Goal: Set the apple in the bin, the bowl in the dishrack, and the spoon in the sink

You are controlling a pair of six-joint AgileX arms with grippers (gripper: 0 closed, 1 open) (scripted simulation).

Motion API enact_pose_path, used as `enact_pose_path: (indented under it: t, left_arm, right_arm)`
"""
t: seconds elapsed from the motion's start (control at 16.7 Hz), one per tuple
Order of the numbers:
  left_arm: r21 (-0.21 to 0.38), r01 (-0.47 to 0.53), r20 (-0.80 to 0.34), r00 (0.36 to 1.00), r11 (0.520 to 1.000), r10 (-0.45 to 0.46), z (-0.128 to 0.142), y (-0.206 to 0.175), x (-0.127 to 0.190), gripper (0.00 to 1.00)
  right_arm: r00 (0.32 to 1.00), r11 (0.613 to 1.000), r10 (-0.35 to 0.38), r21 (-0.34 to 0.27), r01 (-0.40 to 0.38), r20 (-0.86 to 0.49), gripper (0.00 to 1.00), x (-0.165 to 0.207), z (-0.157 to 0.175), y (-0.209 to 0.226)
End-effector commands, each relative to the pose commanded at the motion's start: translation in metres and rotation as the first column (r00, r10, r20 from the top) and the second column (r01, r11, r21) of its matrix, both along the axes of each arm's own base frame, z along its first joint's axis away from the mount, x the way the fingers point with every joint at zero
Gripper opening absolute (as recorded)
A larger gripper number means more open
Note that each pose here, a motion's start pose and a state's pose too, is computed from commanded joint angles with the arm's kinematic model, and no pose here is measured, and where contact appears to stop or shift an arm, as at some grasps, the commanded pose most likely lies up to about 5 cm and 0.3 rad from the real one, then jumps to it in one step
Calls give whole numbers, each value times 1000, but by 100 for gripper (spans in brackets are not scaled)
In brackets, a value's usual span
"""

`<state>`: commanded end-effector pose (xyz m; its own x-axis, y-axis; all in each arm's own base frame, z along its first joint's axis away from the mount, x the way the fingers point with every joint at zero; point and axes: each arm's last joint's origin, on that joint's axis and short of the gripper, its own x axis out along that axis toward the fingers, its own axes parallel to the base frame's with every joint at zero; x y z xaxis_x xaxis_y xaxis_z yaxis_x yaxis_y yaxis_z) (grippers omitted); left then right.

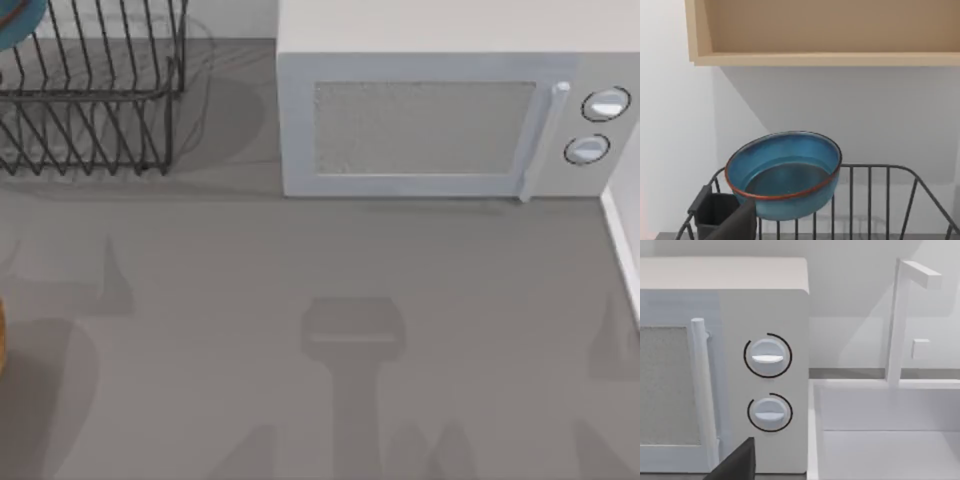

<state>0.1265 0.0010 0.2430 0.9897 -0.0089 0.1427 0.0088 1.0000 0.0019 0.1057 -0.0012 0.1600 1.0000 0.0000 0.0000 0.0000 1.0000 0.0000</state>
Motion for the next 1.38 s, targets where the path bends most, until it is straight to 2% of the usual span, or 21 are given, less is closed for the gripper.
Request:
enact_pose_path:
  t: [0.18, 0.36, 0.48, 0.84, 0.96, 1.14, 1.26, 1.38]
  left_arm:
    - [-1, -4, -53, 999, 1000, 4, -42, -1, -17, 100]
    - [-1, -8, -124, 992, 1000, 8, -75, -2, -21, 100]
    - [-1, -9, -143, 990, 1000, 9, -83, -2, -21, 100]
    - [-1, -9, -143, 990, 1000, 9, -83, -2, -21, 100]
    - [-1, -9, -143, 990, 1000, 9, -83, -2, -21, 100]
    - [-1, -9, -143, 990, 1000, 9, -83, -2, -21, 100]
    - [-1, -9, -143, 990, 1000, 9, -83, -2, -21, 100]
    - [-1, -9, -143, 990, 1000, 9, -83, -2, -21, 100]
  right_arm:
    - [1000, 1000, 0, 0, 0, 0, 100, 0, 0, 0]
    - [1000, 1000, 0, 0, 0, 0, 100, 0, 0, 0]
    - [1000, 1000, 0, 0, 0, 0, 100, 0, 0, 0]
    - [1000, 1000, -5, -13, 5, -14, 100, 0, 2, -1]
    - [997, 998, -25, -66, 20, -75, 100, 1, 7, -3]
    - [961, 979, -69, -205, 12, -270, 100, 6, 18, -8]
    - [886, 954, -97, -297, -48, -454, 100, 13, 23, -13]
    - [756, 925, -115, -348, -156, -644, 100, 24, 25, -19]
